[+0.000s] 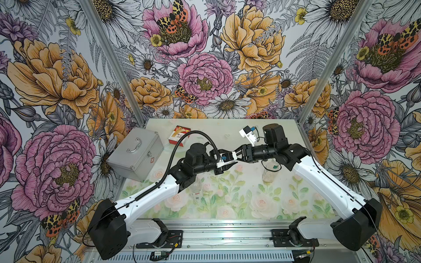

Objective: Screw on the bottle caps
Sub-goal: Place the bottle cap at the center of the board.

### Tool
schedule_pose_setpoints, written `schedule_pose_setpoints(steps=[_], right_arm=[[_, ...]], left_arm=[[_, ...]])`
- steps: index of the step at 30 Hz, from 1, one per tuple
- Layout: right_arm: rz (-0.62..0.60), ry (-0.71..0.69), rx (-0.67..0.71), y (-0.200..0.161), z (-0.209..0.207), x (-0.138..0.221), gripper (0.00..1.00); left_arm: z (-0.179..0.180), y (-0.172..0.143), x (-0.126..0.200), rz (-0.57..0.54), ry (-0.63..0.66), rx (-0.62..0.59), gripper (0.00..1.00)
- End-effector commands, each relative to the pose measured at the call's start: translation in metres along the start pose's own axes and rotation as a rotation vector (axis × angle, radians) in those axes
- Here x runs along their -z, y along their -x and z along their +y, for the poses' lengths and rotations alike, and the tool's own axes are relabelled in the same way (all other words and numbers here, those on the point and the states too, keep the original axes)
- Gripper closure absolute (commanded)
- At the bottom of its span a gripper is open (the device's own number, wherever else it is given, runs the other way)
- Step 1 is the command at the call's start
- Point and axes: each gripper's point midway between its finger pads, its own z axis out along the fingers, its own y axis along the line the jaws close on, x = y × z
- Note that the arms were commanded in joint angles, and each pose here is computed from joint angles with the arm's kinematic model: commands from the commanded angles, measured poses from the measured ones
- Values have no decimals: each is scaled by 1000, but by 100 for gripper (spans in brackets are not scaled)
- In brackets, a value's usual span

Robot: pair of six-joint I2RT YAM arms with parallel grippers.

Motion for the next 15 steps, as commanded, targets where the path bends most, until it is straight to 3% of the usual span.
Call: schedule_pose_setpoints(steps=[1,6,10,15], right_arm=[[-122,-72,3,15,-9,22,40],[-296,-286,-69,30,-59,60,38],[-359,-428,-128,31,-93,83,38],[-378,-546,-103,32,-107,98,38]], left_arm=[[4,-20,-5,94,-3,44,53],[-8,-69,-19,290,-83,67,52],[-18,-95,-29,369,-122,95,52],[-35,-125,-35,536,-198,81,51]])
